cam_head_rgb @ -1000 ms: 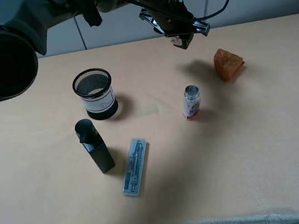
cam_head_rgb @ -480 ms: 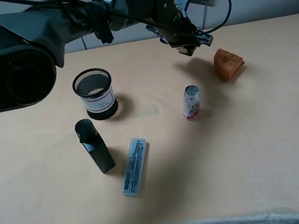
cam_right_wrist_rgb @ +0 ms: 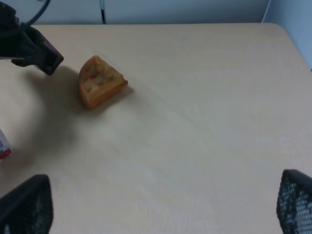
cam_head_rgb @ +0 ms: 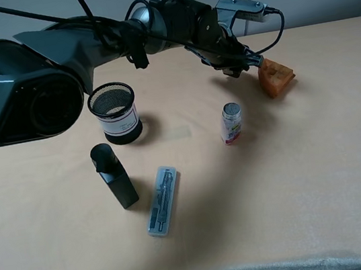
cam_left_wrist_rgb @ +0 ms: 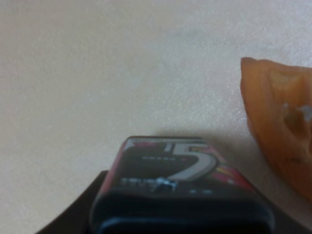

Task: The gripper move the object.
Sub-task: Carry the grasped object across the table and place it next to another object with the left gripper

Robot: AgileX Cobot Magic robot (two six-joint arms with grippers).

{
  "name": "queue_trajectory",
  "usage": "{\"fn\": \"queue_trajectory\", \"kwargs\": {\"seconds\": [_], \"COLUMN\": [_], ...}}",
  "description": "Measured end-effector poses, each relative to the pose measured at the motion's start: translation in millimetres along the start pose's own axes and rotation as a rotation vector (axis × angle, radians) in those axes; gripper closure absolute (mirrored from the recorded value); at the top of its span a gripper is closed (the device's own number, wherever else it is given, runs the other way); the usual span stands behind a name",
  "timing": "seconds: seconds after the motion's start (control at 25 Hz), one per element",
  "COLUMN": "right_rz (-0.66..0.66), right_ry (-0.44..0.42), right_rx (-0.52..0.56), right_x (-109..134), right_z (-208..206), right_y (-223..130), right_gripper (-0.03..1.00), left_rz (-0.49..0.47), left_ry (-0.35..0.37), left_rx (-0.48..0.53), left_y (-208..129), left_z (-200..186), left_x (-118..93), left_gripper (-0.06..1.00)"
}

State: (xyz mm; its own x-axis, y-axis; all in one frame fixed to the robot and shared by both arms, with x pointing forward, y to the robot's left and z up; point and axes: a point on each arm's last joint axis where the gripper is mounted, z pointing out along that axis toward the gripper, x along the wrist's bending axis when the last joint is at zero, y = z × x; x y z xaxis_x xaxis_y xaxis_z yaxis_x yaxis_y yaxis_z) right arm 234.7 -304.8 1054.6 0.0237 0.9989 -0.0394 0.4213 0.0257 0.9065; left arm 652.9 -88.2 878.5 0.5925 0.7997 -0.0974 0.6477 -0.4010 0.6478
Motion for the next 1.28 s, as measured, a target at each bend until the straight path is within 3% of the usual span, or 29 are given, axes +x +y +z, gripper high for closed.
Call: {"fn": "queue_trajectory", "kwargs": {"seconds": [1.0, 1.28], "right_rz": [0.000, 0.000], "right_ry": [0.000, 0.000], "right_rx": [0.000, 0.000], "right_x": [0.0, 0.0], "right_z": [0.0, 0.0], "right_y": [0.0, 0.0], "right_gripper": [0.28, 0.28], "left_rz": [-0.047, -0.047], "left_ry": [-0.024, -0.025], "left_rx": [-0.007, -0.010], "left_y": [-5.8, -5.8], "left_z": [9.0, 9.3], "left_x": [-1.2, -1.2], "left_gripper": [0.48, 0.25]}}
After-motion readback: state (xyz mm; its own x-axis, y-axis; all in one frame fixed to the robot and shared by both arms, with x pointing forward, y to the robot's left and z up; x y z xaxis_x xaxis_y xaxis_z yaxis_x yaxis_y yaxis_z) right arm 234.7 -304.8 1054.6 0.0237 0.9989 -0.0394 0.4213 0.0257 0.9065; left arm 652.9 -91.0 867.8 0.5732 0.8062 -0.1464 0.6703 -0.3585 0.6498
